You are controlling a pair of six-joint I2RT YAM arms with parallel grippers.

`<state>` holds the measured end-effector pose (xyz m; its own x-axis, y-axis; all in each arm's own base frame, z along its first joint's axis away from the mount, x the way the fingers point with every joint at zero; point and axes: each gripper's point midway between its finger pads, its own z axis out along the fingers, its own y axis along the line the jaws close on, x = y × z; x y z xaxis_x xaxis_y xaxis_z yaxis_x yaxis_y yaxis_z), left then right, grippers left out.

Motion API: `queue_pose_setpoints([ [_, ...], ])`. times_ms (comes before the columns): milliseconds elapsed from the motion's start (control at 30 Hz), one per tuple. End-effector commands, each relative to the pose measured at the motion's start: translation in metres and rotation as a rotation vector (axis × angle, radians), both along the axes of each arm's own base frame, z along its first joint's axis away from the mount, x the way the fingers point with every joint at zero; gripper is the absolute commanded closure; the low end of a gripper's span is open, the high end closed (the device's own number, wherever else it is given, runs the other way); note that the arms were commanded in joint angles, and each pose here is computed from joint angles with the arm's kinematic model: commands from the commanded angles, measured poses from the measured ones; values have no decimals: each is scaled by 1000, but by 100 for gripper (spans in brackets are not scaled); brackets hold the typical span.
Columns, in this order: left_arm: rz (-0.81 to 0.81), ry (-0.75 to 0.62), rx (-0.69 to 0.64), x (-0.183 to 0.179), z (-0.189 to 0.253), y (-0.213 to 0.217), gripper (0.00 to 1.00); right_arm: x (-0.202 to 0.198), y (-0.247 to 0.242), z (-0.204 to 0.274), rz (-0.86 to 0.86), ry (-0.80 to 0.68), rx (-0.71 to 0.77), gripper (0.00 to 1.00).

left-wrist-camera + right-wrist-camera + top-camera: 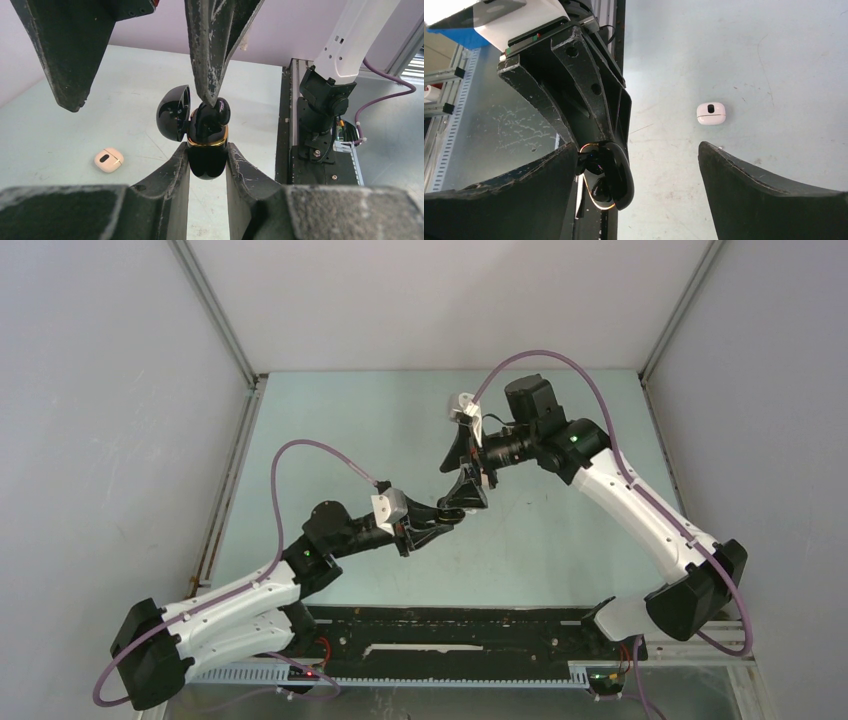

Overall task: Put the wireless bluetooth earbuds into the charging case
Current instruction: Place the earbud in the charging case.

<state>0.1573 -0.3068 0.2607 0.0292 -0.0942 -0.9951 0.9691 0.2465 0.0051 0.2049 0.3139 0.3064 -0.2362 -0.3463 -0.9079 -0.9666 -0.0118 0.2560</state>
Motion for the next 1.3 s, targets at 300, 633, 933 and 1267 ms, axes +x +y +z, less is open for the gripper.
queue_pose_setpoints([
  [300, -17, -72, -59, -2, 32, -3, 100, -15, -11, 11, 69, -97, 29, 5],
  [633, -21, -80, -59, -3, 33, -2, 100, -4, -10, -5, 42, -87, -18, 7],
  [933, -21, -88, -60, -4, 35, 0, 100, 4, -13, -15, 25, -76, -45, 9],
  [1267, -16, -89, -54, -4, 35, 0, 100, 1, -16, -14, 38, -77, -42, 9],
])
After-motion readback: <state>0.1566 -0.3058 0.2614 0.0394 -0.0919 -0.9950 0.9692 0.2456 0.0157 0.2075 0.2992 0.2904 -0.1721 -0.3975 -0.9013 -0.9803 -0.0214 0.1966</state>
